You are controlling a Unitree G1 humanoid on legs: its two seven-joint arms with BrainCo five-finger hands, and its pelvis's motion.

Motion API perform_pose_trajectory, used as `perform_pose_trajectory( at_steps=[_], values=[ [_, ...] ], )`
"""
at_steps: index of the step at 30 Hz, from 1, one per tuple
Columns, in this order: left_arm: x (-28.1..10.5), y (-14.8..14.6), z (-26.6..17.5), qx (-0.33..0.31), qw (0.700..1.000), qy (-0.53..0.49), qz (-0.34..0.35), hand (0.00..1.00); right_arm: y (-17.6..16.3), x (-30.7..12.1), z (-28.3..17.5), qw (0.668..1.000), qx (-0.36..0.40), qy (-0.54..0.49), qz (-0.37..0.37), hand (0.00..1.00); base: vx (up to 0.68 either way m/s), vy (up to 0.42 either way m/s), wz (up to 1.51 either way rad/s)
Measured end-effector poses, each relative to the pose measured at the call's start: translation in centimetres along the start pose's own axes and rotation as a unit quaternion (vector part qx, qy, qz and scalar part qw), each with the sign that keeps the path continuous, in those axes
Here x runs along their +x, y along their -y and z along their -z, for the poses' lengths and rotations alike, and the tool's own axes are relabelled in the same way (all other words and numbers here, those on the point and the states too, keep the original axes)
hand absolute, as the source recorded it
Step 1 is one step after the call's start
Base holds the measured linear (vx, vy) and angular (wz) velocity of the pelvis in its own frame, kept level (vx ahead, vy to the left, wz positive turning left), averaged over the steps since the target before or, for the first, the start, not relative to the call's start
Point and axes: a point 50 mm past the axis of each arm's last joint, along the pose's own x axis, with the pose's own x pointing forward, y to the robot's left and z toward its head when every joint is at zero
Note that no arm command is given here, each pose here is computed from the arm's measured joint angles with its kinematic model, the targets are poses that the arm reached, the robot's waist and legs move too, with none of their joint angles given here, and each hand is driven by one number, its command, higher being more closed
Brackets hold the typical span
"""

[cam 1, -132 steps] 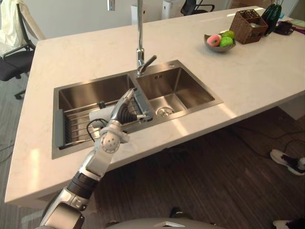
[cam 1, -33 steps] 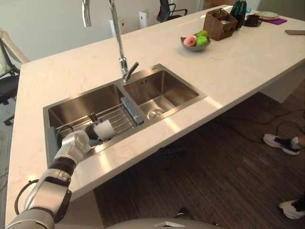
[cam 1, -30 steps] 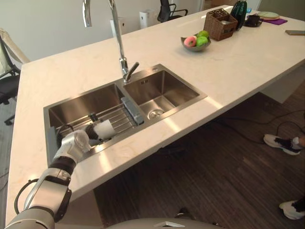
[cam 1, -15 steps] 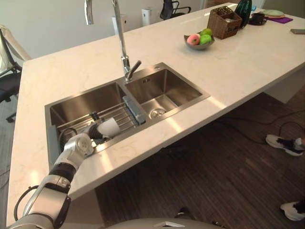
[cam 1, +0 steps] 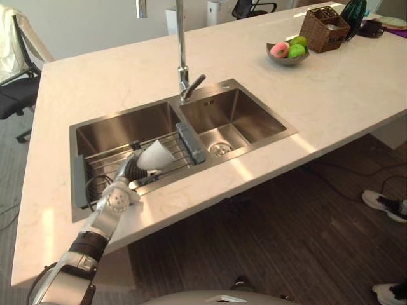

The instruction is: Walk over to the sink, pick up the cup, carry it to the dishwasher, place the cup inside the dishwasher, then close the dishwasher door

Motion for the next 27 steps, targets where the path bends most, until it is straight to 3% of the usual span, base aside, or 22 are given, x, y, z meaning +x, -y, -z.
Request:
perform_pose_trajectory(
  at_steps=[6, 9, 14, 19, 27],
  values=[
    [-1.1, -0.9, -1.0, -0.115, 0.990, 0.020, -0.081, 1.00, -0.4, -0.1, 0.2, 1.000, 0.007, 0.003, 0.006, 0.00, 0.00, 0.006, 0.02],
    [-2.8, -3.6, -3.5, -0.224, 0.953, 0.086, -0.187, 1.00, -0.4, -0.3, 0.8, 0.999, 0.034, 0.006, 0.031, 0.00, 0.00, 0.016, 0.12],
    [-6.4, -5.6, -5.1, -0.322, 0.892, 0.162, -0.274, 1.00, -0.4, -1.0, 2.3, 0.995, 0.041, 0.003, 0.093, 0.00, -0.03, 0.013, 0.12],
    [-8.4, -6.7, -5.5, -0.389, 0.836, 0.202, -0.331, 1.00, -1.0, -1.4, 2.8, 0.989, 0.031, 0.014, 0.141, 0.00, -0.04, 0.000, 0.08],
    [-10.1, -8.1, -6.7, -0.427, 0.781, 0.262, -0.373, 1.00, -1.8, -1.8, 2.7, 0.982, 0.038, 0.039, 0.181, 0.00, -0.01, 0.004, 0.02]
  ],
)
